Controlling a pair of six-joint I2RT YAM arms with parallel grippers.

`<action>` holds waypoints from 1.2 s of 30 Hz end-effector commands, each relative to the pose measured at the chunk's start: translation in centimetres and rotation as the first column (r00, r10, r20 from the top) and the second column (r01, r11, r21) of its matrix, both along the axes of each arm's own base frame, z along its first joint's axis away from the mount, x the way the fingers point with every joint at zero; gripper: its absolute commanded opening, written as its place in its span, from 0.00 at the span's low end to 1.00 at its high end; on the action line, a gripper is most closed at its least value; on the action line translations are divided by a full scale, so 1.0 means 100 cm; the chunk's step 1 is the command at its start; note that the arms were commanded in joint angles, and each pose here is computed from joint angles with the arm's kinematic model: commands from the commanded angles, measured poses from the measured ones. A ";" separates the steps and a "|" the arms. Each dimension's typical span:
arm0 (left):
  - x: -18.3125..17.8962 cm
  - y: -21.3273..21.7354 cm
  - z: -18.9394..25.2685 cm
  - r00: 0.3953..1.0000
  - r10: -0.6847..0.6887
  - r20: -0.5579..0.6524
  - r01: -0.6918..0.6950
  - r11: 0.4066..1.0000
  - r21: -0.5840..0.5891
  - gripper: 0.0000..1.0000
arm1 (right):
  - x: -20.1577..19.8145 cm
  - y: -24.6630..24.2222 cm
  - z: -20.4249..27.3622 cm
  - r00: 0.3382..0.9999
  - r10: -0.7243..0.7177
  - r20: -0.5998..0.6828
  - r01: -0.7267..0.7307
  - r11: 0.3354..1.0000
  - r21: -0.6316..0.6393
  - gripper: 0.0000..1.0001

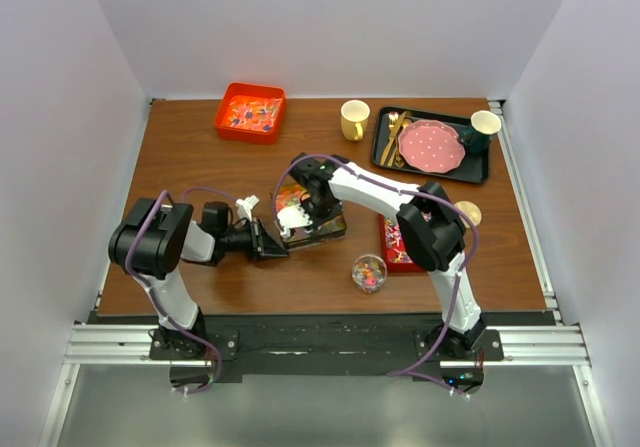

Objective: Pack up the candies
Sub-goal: Scoop the fake candies from the storage box, then place the fake candies in the packing bottle.

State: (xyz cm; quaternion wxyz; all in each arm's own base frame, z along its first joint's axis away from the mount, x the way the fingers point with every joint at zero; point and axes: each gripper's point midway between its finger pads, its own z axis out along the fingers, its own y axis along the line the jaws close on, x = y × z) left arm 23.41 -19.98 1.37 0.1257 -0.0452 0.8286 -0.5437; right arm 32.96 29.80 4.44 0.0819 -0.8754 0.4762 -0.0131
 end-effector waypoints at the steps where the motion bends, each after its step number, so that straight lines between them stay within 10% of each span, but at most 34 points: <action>1: 0.023 0.013 0.017 0.992 -0.011 0.124 0.005 0.999 0.045 0.00 | -0.020 0.006 0.015 0.987 -0.022 -0.156 0.050 0.983 0.178 0.00; 26: 0.034 0.051 0.065 0.969 -0.032 0.247 0.009 0.996 0.093 0.19 | 0.000 -0.013 0.034 0.942 -0.219 -0.254 0.306 0.873 0.380 0.00; 36: 0.064 0.064 0.080 0.930 0.012 0.367 -0.061 0.991 0.122 0.29 | 0.008 -0.030 0.080 0.874 -0.368 -0.316 0.485 0.691 0.536 0.00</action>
